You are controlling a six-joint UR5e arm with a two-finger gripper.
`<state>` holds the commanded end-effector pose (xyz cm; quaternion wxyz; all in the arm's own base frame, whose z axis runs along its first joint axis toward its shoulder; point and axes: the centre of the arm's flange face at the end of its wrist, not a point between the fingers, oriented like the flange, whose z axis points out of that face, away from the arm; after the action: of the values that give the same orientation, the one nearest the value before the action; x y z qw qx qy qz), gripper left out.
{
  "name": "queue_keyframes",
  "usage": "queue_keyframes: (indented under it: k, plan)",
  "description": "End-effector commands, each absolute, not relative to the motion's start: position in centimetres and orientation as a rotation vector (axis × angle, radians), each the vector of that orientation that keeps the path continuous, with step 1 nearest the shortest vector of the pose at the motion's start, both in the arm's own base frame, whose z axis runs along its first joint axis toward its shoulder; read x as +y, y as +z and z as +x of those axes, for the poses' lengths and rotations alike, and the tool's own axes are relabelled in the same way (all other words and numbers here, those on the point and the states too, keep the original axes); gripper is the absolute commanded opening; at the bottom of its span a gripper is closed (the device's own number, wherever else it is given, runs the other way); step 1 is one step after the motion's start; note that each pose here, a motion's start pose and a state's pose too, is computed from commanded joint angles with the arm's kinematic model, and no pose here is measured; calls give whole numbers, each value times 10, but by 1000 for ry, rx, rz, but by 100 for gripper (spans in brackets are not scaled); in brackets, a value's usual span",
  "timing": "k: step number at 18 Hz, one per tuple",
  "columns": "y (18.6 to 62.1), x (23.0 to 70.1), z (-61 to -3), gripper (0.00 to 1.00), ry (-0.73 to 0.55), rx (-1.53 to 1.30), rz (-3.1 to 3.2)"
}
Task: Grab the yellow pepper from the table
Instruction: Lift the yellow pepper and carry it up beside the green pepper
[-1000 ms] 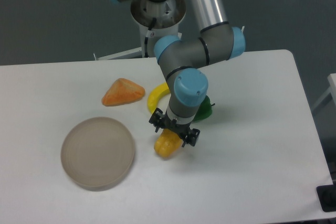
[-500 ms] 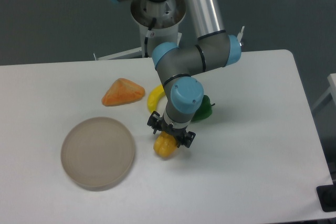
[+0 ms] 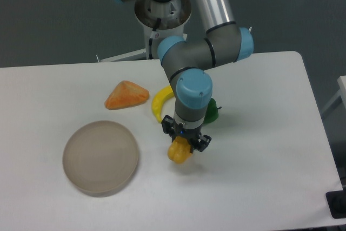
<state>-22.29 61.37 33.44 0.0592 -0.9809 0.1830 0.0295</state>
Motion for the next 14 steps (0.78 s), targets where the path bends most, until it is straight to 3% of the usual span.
queue_keyframes:
  k: [6, 14]
  plan:
    - [379, 559, -279, 21, 116, 800, -2946]
    - [386, 534, -330, 21, 105, 1077, -2888]
